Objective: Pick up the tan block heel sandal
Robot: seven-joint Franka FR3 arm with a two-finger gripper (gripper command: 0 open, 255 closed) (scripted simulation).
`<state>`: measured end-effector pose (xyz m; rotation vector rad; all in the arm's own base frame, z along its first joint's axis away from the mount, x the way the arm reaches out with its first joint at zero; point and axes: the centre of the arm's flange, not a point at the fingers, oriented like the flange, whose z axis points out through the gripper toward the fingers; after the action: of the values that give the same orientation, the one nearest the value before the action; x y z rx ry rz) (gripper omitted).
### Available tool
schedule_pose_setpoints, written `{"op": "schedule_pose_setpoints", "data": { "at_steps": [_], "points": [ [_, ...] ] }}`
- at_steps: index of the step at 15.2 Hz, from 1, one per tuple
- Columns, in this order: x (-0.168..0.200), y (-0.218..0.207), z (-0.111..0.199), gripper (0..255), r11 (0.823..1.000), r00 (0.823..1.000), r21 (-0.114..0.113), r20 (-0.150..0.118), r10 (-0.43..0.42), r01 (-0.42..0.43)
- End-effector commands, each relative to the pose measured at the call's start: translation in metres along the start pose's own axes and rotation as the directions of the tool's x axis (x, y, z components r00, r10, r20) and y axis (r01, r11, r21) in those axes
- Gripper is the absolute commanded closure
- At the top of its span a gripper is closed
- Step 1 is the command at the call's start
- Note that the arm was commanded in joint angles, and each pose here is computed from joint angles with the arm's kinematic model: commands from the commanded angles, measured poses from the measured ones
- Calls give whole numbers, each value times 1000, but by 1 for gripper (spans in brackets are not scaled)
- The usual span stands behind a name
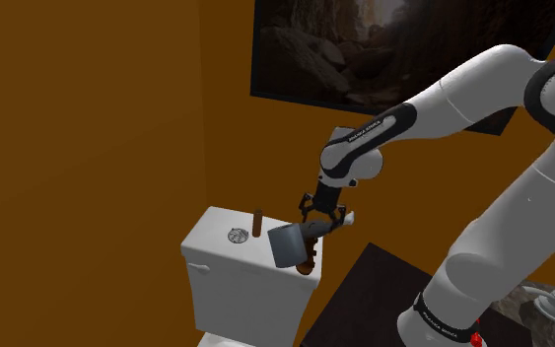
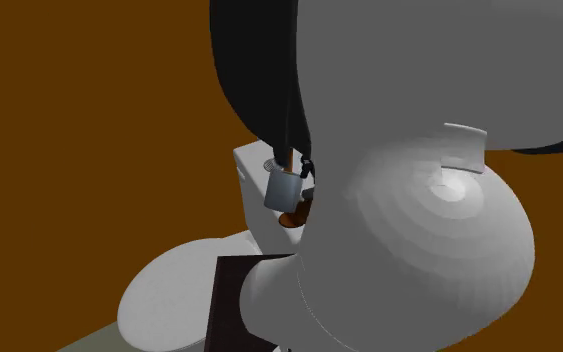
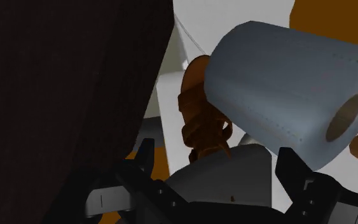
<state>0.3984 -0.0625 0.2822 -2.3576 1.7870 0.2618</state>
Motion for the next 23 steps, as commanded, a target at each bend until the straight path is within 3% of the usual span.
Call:
{"op": "schedule_pose_setpoints", "data": {
  "at_steps": [1, 3, 12, 13, 21, 23],
  "points": [
    [12, -3, 22, 0, 994, 994, 28, 13, 108, -108],
    [21, -5, 39, 0, 982, 983, 45, 25, 181, -182],
    [30, -3, 78, 0, 982, 983, 45, 25, 181, -182],
    [31, -3, 77, 255, 982, 983, 45, 25, 181, -182],
    [28, 7, 83, 255, 982, 983, 45, 25, 181, -182],
    [29, -3, 73, 255, 982, 983, 45, 25, 181, -182]
  ]
}}
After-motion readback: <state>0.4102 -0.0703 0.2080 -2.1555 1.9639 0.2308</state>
